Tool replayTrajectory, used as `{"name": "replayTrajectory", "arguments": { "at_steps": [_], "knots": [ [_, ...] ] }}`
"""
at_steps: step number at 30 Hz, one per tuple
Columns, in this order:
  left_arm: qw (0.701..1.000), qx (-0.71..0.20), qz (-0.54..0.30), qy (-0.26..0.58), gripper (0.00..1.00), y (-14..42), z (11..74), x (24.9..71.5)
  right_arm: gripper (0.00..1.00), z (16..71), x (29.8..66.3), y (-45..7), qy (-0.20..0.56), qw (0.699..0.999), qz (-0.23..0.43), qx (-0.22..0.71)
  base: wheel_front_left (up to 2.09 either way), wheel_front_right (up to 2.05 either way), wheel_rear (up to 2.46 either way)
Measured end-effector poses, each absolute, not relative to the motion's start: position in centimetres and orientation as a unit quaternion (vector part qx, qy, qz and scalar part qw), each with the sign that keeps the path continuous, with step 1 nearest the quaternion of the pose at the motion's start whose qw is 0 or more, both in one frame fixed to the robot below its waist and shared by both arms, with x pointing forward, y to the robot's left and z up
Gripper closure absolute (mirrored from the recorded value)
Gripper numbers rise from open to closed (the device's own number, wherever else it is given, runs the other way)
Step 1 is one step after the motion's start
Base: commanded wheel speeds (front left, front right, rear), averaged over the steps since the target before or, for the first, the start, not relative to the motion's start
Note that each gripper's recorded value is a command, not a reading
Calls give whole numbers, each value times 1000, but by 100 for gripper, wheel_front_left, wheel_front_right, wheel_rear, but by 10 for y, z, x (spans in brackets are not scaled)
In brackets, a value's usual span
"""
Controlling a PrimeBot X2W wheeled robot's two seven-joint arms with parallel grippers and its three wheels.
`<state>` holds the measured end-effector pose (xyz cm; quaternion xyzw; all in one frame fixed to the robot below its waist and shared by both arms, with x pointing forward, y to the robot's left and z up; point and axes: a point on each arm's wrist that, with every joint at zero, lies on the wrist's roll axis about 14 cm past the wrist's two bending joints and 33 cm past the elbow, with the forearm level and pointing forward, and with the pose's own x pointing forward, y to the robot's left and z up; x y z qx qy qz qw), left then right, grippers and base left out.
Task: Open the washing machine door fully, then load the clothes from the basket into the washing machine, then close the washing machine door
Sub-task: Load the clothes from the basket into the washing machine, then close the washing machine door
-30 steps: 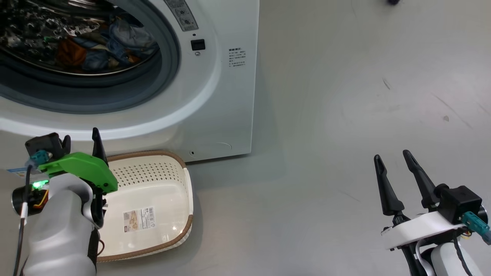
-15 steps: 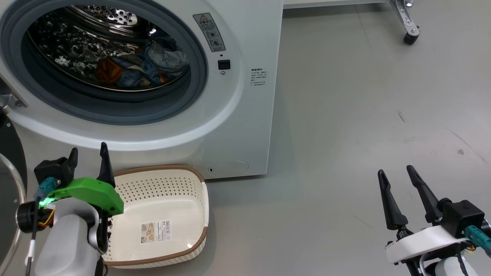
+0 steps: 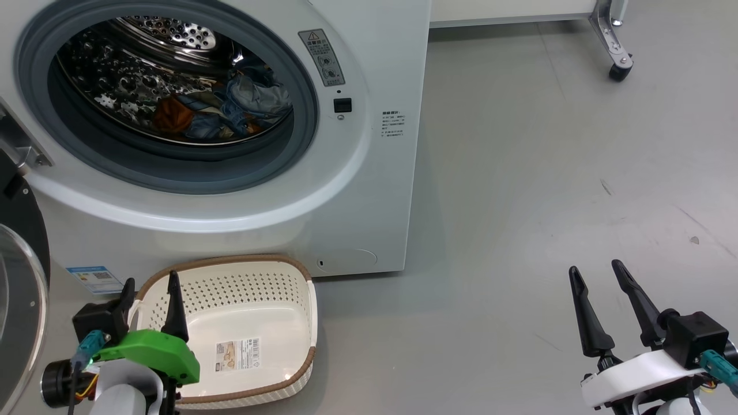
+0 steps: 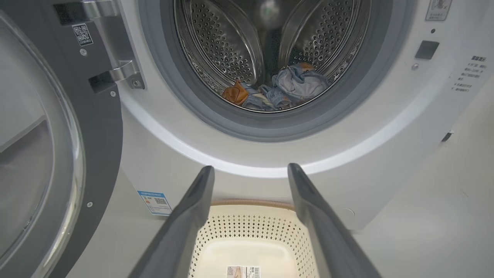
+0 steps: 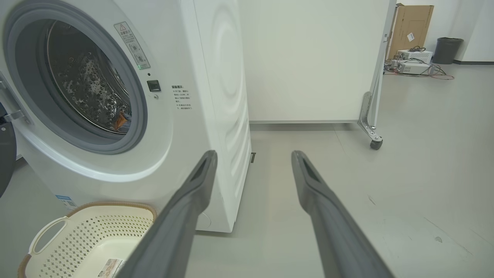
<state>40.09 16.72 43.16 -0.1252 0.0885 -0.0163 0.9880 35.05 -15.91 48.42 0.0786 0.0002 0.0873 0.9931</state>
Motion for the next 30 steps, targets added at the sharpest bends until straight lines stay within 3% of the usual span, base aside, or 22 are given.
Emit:
{"name": "replayTrajectory", "arguments": {
  "at_steps": [30],
  "knots": [
    [994, -88, -13, 70, 0, 173, 438, 354, 0, 486, 337, -174, -3, 995, 67, 74, 0, 0, 0]
  ]
}}
